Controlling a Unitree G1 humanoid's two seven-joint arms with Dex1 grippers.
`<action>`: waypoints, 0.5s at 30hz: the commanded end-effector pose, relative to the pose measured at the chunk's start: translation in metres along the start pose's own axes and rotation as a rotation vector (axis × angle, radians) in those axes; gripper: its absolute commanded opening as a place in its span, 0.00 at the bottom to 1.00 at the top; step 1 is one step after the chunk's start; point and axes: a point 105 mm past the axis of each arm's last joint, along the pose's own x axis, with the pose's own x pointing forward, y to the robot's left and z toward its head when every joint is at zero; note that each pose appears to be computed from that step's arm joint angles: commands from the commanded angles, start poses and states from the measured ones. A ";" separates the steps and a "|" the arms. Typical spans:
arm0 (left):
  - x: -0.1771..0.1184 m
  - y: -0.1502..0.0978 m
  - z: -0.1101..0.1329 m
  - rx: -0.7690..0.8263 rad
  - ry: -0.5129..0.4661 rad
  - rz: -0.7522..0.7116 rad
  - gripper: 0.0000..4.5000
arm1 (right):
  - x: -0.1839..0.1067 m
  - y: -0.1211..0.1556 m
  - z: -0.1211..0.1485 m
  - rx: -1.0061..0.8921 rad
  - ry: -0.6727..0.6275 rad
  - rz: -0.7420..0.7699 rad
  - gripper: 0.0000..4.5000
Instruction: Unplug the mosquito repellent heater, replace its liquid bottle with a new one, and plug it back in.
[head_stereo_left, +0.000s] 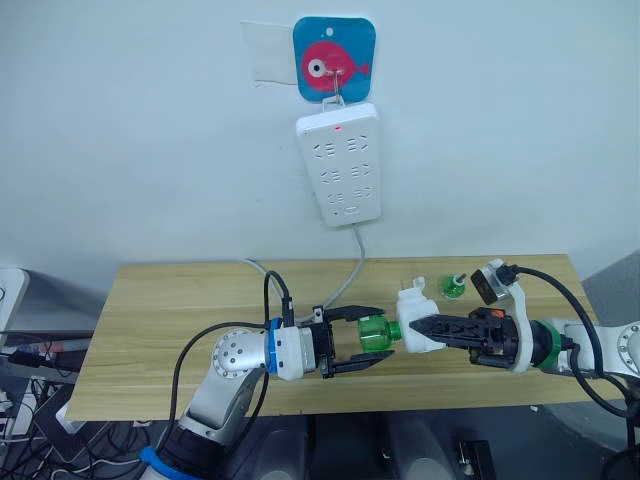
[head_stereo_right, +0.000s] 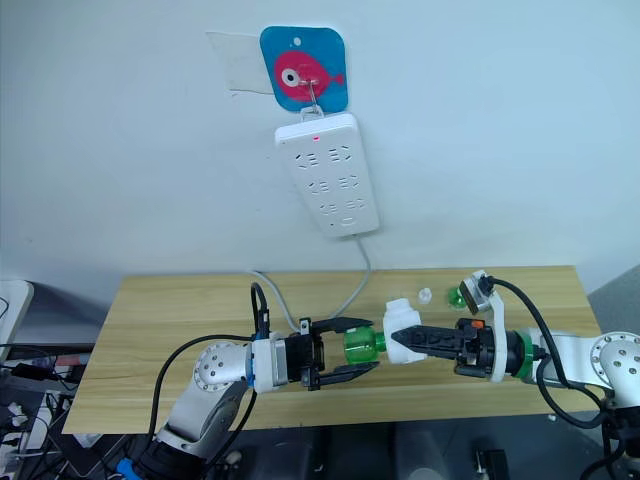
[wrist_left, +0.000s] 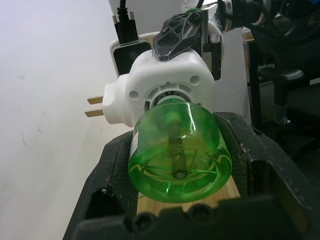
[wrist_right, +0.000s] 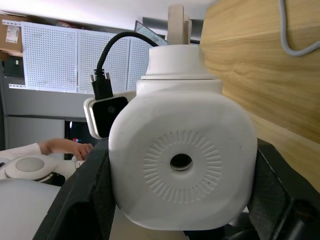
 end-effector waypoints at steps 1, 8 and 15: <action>0.008 -0.009 0.002 0.011 -0.021 -0.056 0.51 | 0.010 0.017 -0.008 -0.039 0.048 0.069 0.66; 0.009 -0.004 0.004 0.034 -0.037 -0.045 0.51 | 0.011 0.018 -0.016 -0.051 0.091 0.049 0.66; 0.011 -0.003 0.005 0.036 -0.047 -0.042 0.51 | 0.018 0.019 -0.003 -0.052 0.013 0.091 0.66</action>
